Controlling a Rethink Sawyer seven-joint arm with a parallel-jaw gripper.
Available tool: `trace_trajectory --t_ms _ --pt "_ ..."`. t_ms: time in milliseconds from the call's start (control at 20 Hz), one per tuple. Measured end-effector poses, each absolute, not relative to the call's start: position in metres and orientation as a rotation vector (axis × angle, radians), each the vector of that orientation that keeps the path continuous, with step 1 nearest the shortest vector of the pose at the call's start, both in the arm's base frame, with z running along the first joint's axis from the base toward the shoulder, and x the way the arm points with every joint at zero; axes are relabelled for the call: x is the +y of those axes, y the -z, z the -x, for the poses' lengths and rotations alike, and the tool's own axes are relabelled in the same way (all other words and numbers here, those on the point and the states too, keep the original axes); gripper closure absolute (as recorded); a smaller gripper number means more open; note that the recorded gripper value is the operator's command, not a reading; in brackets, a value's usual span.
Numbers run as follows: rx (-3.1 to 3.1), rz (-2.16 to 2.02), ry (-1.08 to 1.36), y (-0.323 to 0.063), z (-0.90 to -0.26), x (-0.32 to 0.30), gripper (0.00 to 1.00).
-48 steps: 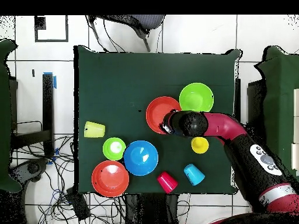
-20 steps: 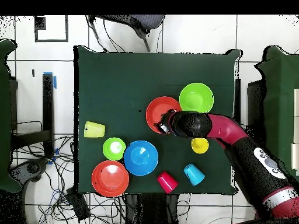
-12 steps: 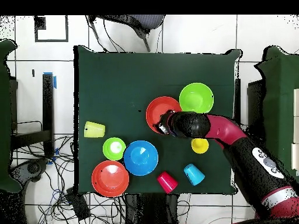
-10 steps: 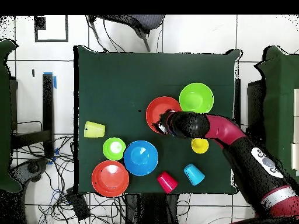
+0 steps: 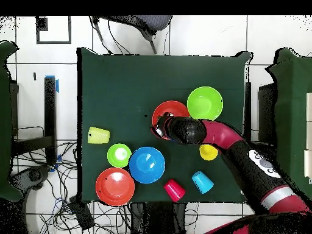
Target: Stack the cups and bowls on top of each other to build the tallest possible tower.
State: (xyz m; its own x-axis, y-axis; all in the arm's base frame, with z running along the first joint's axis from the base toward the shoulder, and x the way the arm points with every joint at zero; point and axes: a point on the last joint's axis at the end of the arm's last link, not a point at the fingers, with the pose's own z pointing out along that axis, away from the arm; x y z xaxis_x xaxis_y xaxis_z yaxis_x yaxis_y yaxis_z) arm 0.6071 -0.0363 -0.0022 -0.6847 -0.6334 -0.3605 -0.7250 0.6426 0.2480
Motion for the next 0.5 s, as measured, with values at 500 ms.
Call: trace_trajectory --t_ms 500 --pt "2.604 1.122 -0.612 0.024 -0.598 0.002 0.00"
